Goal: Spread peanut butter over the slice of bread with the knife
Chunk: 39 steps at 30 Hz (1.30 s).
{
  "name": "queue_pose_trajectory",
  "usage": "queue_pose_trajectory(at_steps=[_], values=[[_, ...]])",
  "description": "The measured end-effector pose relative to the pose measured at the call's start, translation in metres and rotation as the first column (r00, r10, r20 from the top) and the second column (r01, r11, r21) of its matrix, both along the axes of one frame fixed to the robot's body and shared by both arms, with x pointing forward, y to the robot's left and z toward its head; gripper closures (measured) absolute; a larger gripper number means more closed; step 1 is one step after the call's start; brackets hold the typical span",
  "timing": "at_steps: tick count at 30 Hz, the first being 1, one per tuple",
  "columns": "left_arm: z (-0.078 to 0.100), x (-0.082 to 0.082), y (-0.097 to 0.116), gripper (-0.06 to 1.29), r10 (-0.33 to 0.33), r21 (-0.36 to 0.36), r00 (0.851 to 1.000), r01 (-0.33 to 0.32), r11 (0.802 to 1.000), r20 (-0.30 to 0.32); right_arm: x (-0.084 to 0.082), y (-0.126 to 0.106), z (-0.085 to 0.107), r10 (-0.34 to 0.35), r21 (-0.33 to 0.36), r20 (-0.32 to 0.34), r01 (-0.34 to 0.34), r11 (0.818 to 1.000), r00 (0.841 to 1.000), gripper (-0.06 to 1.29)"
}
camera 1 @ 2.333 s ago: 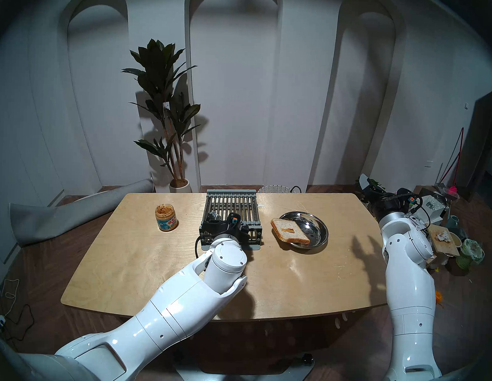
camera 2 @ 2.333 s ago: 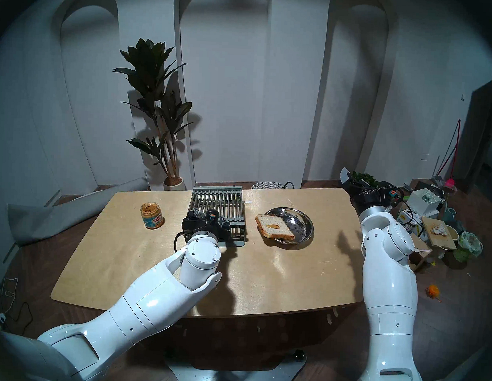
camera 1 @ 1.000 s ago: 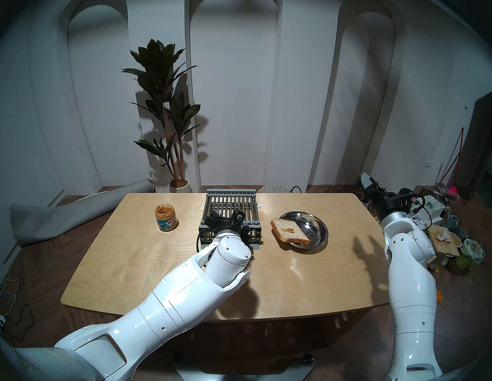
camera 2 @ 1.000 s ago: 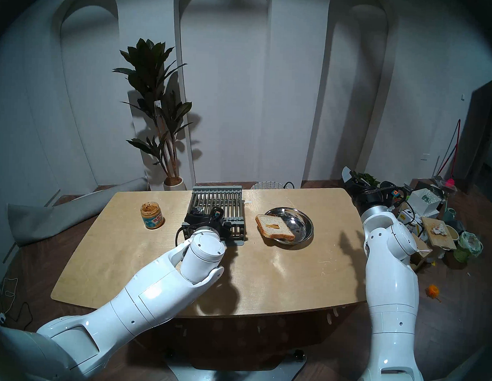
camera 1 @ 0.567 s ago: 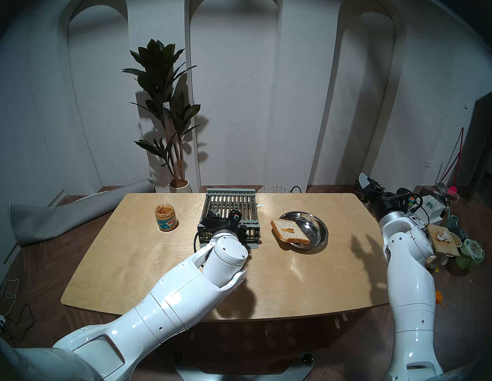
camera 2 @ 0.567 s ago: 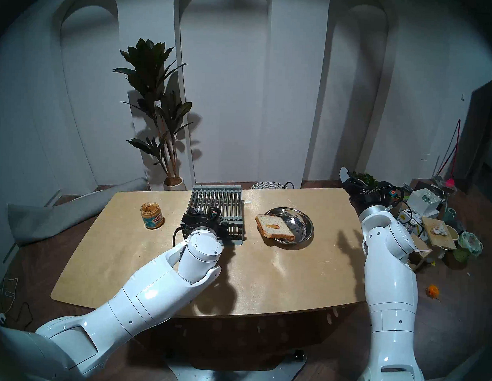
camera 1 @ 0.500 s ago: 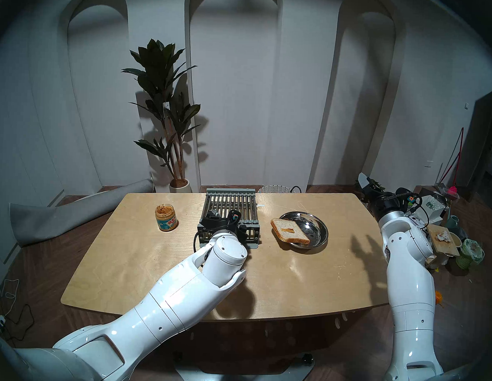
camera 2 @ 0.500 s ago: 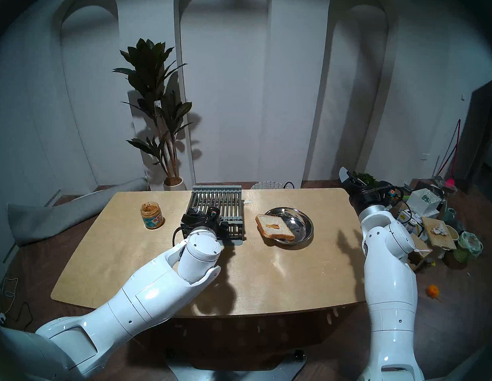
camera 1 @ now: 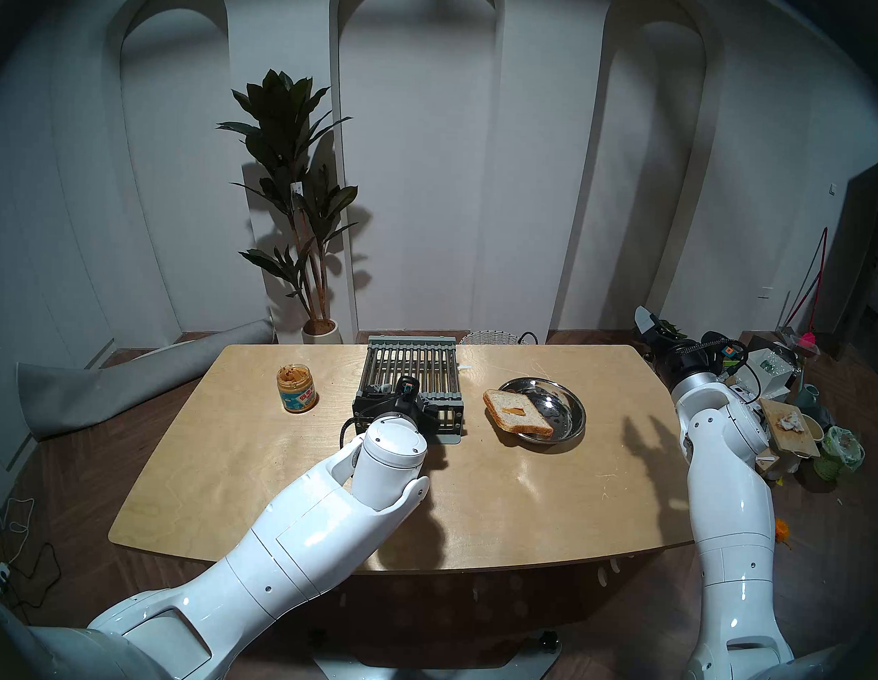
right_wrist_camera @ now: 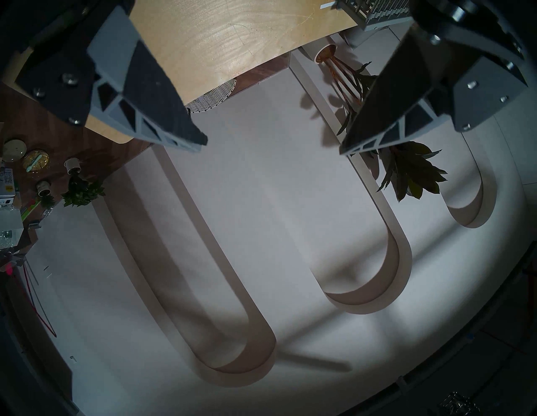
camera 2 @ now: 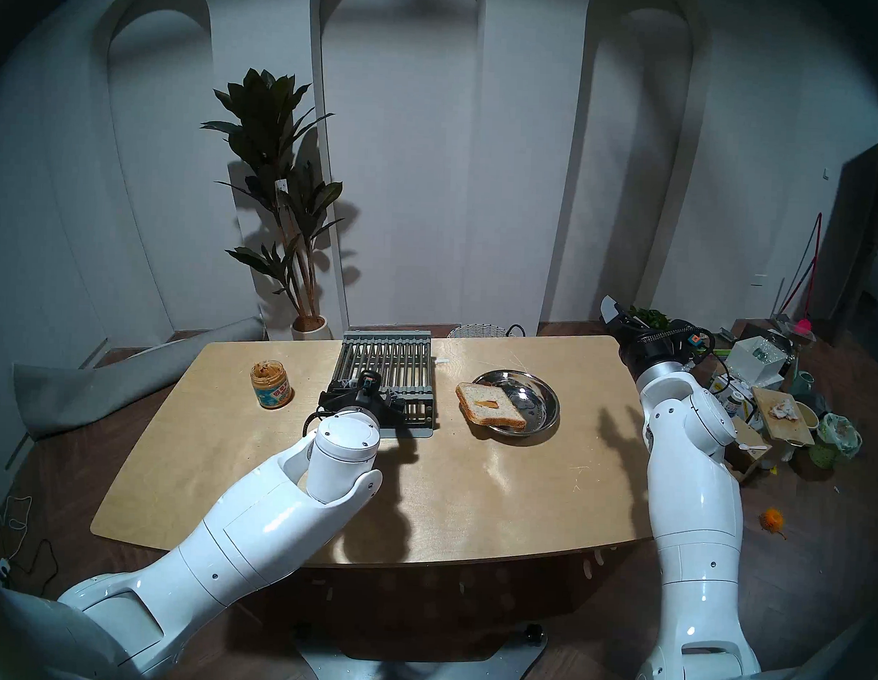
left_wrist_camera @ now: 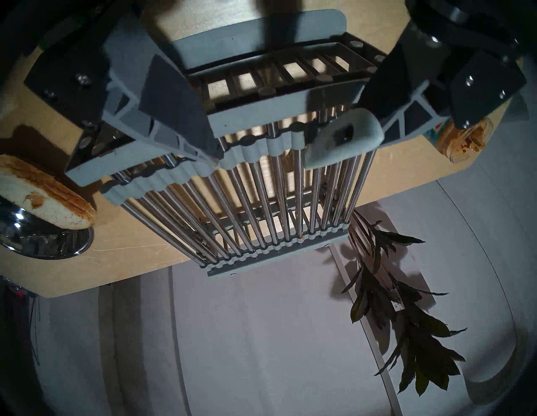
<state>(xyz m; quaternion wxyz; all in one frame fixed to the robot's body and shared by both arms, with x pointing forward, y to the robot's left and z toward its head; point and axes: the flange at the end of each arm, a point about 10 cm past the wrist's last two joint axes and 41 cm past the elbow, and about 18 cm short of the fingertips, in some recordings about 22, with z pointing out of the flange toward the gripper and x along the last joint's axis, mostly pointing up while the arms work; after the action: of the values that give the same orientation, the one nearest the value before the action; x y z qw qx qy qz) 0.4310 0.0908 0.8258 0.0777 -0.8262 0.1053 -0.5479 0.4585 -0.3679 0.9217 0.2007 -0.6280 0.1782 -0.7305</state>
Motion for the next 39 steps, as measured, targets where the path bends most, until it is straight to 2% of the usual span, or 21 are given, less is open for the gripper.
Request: queue_pose_trajectory(at_steps=[5, 7, 14, 19, 22, 28, 39], values=[[-0.001, -0.013, 0.001, 0.06, -0.017, -0.040, 0.999, 0.016, 0.999, -0.031, 0.002, 0.001, 0.000, 0.002, -0.003, 0.000, -0.002, 1.000, 1.000, -0.02], [-0.008, -0.019, 0.003, 0.06, -0.020, -0.040, 0.998, 0.018, 0.999, -0.062, 0.003, 0.001, 0.001, 0.004, -0.005, 0.001, -0.004, 1.000, 1.000, -0.02], [-0.007, -0.028, 0.013, 0.02, -0.017, -0.042, 0.996, 0.014, 0.999, -0.086, 0.004, 0.003, 0.002, 0.007, -0.008, 0.008, -0.007, 1.000, 1.000, -0.02], [-0.029, -0.043, 0.022, 0.02, -0.017, -0.013, 0.985, 0.015, 1.000, -0.171, 0.004, 0.003, 0.003, 0.006, -0.009, 0.012, -0.006, 1.000, 1.000, -0.02], [-0.033, -0.051, 0.025, 0.02, -0.015, 0.004, 0.980, 0.016, 1.000, -0.198, 0.004, 0.003, 0.003, 0.005, -0.010, 0.015, -0.005, 1.000, 1.000, -0.02], [-0.028, -0.056, 0.029, 0.02, -0.010, 0.029, 0.981, 0.016, 0.999, -0.193, 0.005, 0.002, 0.002, 0.002, -0.009, 0.016, -0.002, 1.000, 1.000, -0.02], [-0.001, -0.054, 0.037, 0.02, 0.015, 0.073, 0.991, -0.005, 0.997, -0.135, 0.008, 0.002, -0.002, 0.001, -0.004, 0.004, -0.001, 1.000, 1.000, -0.02]])
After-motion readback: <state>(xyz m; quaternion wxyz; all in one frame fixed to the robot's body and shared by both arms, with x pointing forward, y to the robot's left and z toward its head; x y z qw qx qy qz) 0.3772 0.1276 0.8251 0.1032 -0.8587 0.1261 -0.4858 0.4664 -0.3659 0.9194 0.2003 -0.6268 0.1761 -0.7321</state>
